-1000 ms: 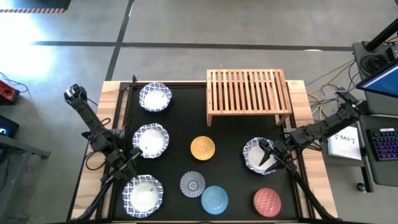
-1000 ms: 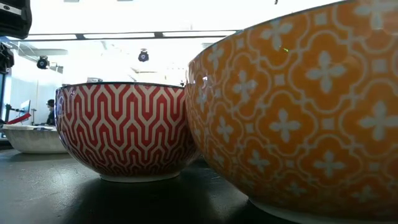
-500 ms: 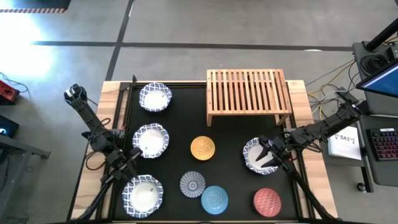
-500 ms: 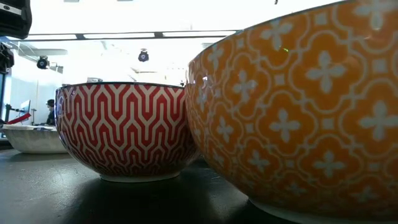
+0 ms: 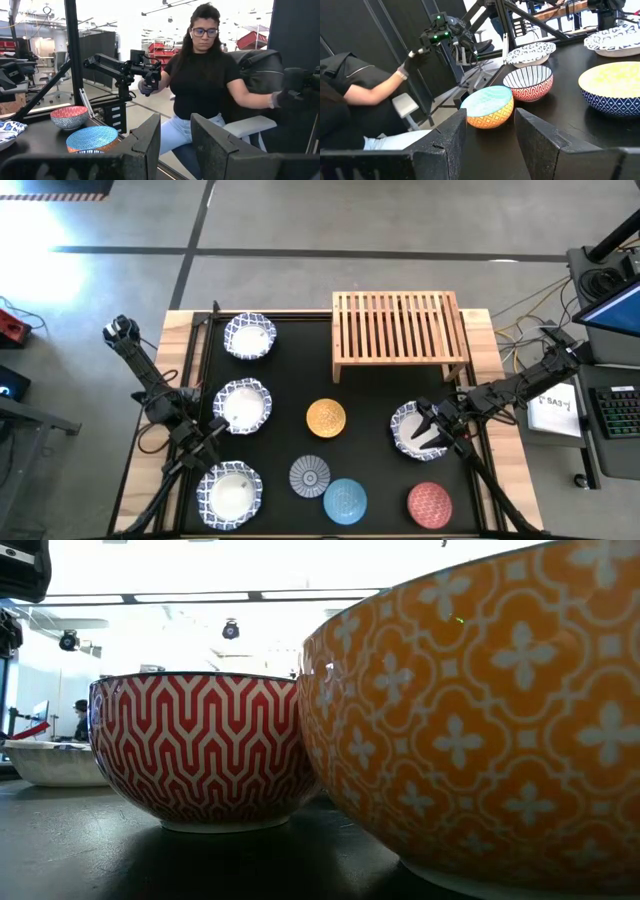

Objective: Place and stack bowls onto a shelf
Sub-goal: Put the right white bowl on the shelf

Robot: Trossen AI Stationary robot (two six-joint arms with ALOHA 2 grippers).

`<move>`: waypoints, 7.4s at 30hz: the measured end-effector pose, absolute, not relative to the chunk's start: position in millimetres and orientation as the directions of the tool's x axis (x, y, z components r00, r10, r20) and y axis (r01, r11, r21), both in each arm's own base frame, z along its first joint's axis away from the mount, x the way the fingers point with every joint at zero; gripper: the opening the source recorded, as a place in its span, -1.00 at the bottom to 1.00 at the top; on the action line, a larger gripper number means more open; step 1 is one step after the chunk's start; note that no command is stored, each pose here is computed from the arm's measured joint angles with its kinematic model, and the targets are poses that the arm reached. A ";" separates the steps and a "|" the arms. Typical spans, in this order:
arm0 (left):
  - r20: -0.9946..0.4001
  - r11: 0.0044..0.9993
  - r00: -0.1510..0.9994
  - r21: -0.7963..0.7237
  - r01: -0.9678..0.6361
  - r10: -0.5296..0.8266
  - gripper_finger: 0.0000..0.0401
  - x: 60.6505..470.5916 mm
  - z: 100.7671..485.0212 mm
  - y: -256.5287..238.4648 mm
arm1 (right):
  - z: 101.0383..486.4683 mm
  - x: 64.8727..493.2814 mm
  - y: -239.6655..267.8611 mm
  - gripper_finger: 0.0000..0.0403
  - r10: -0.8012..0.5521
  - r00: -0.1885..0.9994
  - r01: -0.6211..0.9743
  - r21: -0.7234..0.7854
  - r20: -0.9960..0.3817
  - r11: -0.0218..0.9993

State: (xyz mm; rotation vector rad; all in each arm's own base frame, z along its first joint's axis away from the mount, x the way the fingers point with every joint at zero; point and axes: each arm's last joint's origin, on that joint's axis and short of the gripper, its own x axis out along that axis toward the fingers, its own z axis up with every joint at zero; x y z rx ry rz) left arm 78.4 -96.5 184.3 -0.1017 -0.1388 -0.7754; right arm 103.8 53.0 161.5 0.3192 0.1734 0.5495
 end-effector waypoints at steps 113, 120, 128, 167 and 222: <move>0.210 0.933 0.909 -0.054 -0.357 0.360 -0.55 84.8 260.9 -59.1 | 193.6 230.7 108.3 -0.23 0.039 0.124 0.856 0.127 -0.992 0.501; 0.184 0.918 0.899 -0.054 -0.393 0.396 -0.55 84.5 259.4 -58.1 | 174.0 236.6 111.9 -0.23 0.026 0.035 0.840 0.044 -0.999 0.540; 0.175 0.912 0.895 -0.048 -0.408 0.409 -0.55 84.4 258.8 -57.7 | 166.9 242.3 115.6 -0.23 0.045 0.000 0.812 0.026 -0.999 0.583; 0.166 0.912 0.899 -0.015 -0.409 0.406 -0.55 85.3 256.2 -58.7 | 185.4 254.7 121.9 -0.95 0.097 0.068 0.661 0.117 -0.993 0.741; 0.162 0.912 0.900 0.000 -0.409 0.404 -0.55 85.7 255.2 -59.2 | 347.7 254.0 -21.5 -0.96 -0.572 0.028 0.773 -0.345 -0.819 0.532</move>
